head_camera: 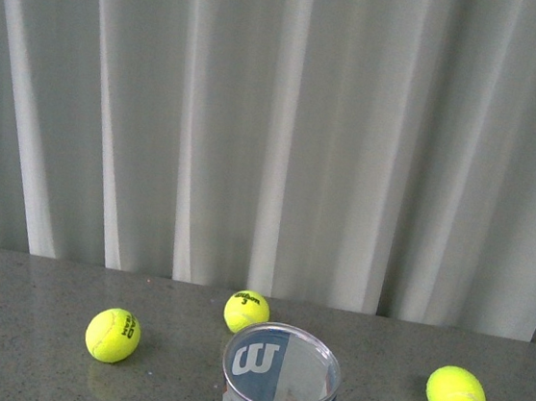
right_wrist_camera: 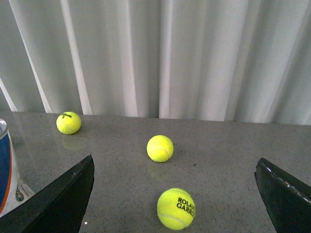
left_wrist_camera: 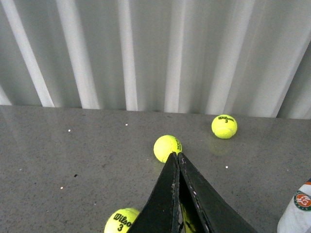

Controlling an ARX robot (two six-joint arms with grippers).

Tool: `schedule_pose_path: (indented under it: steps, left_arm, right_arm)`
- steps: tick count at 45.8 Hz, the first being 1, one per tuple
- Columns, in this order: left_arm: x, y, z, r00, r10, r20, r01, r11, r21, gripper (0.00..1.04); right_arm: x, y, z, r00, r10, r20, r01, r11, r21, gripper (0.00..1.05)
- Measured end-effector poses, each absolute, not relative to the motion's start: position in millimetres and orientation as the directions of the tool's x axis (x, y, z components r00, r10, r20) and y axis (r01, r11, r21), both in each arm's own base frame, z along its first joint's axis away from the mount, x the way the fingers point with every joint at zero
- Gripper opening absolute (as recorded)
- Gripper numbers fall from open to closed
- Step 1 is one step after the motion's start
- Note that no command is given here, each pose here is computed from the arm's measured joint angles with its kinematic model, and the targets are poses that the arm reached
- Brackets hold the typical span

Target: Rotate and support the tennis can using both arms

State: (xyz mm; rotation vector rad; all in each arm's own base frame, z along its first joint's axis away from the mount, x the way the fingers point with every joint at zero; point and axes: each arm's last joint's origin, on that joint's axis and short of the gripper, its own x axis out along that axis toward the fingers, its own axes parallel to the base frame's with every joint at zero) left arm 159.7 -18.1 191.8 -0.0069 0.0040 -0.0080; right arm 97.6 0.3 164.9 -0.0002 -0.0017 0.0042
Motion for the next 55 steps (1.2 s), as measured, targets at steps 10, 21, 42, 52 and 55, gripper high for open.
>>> schedule_pose_path:
  steps: [10, 21, 42, 52, 55]
  left_arm:
    - [145, -7, 182, 1.0, -0.019, -0.009, 0.019, 1.0, -0.007, 0.04]
    - [134, 0, 176, 1.0, 0.002, -0.006, -0.002, 1.0, -0.007, 0.04]
    - [118, 0, 175, 1.0, -0.002, 0.027, 0.002, 1.0, -0.007, 0.04]
    - [112, 0, 175, 1.0, -0.002, 0.028, 0.002, 1.0, -0.007, 0.04]
    - [110, 0, 175, 1.0, -0.002, 0.029, 0.002, 1.0, -0.007, 0.04]
  right_arm:
    - [98, 0, 165, 1.0, 0.004, 0.002, -0.004, 1.0, 0.0, 0.98]
    - [98, 0, 165, 1.0, 0.004, 0.002, -0.004, 1.0, 0.0, 0.98]
    - [98, 0, 165, 1.0, 0.004, 0.002, -0.004, 1.0, 0.0, 0.98]
    - [98, 0, 165, 1.0, 0.004, 0.002, -0.004, 1.0, 0.0, 0.98]
    - [98, 0, 165, 1.0, 0.004, 0.002, -0.004, 1.0, 0.0, 0.98]
